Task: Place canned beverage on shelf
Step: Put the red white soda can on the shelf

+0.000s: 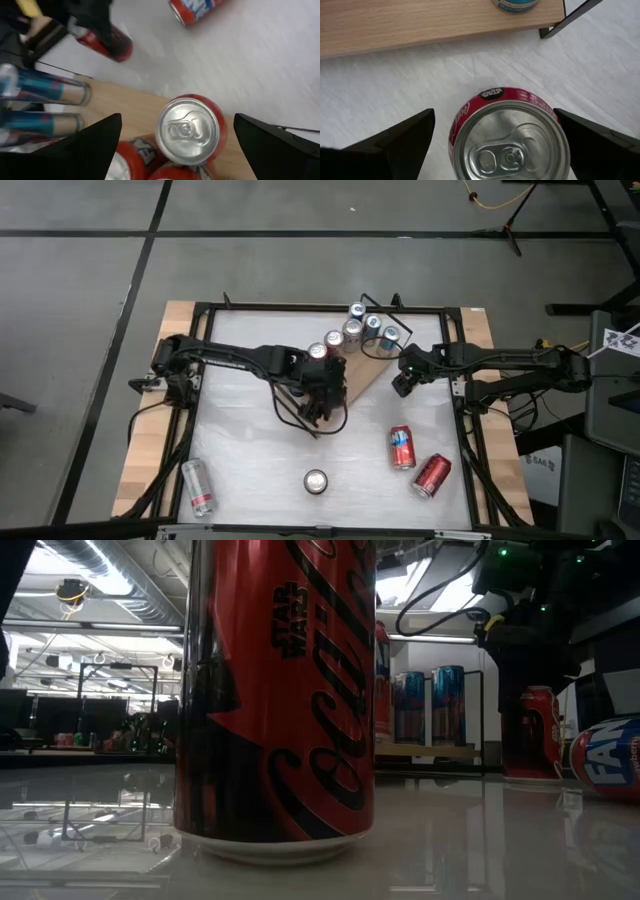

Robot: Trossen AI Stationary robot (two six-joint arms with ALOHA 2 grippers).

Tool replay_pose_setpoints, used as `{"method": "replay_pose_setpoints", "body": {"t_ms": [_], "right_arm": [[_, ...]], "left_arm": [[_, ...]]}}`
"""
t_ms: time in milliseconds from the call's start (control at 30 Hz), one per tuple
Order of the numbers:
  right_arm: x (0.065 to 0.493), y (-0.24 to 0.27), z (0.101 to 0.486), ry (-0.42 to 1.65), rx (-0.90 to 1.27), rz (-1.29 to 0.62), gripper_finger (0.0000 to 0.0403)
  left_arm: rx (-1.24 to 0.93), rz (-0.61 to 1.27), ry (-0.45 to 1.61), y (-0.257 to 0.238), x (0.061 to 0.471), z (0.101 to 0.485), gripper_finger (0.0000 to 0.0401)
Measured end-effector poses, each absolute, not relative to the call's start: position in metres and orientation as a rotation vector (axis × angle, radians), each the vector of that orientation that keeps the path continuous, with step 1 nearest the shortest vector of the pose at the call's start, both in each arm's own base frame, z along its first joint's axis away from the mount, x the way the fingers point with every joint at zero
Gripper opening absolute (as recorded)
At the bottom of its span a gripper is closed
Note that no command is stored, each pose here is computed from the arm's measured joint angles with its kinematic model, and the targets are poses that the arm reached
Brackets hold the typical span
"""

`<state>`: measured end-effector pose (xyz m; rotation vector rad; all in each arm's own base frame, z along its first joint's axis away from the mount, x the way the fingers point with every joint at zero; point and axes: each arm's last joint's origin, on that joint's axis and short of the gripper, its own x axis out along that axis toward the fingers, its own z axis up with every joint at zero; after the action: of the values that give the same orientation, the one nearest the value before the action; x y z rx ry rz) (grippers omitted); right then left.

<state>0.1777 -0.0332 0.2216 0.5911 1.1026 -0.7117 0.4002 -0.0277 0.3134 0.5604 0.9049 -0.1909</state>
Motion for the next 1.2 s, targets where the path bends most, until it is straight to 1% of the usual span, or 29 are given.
{"method": "replay_pose_setpoints", "body": {"t_ms": [167, 333, 633, 767, 867, 967, 1067, 1200], "right_arm": [[0.177, -0.033, 0.222, 1.104, 0.595, -0.715, 0.039], [0.177, -0.033, 0.221, 1.105, 0.597, -0.715, 0.039], [0.177, -0.033, 0.221, 1.11, 0.602, -0.712, 0.0386], [0.177, -0.033, 0.221, 1.112, 0.607, -0.707, 0.0353], [0.177, -0.033, 0.221, 1.11, 0.606, -0.709, 0.0315], [0.177, -0.033, 0.222, 1.108, 0.603, -0.712, 0.0283], [0.177, -0.033, 0.222, 1.106, 0.603, -0.711, 0.0282], [0.179, -0.033, 0.222, 1.096, 0.623, -0.703, 0.0282]], "left_arm": [[0.552, -0.179, 0.858, -0.029, 0.389, 0.332, 0.0377], [0.475, -0.101, 0.843, -0.026, 0.37, 0.353, 0.0377], [0.253, 0.004, 0.928, -0.021, 0.313, 0.387, 0.0377], [0.162, 0.071, 0.941, -0.021, 0.288, 0.401, 0.0377], [0.164, 0.135, 0.889, -0.025, 0.268, 0.414, 0.0377], [0.17, 0.223, 0.85, -0.03, 0.248, 0.417, 0.0377], [0.145, 0.282, 0.82, -0.033, 0.229, 0.409, 0.0377], [0.096, 0.311, 0.774, -0.038, 0.211, 0.39, 0.0377]]}}
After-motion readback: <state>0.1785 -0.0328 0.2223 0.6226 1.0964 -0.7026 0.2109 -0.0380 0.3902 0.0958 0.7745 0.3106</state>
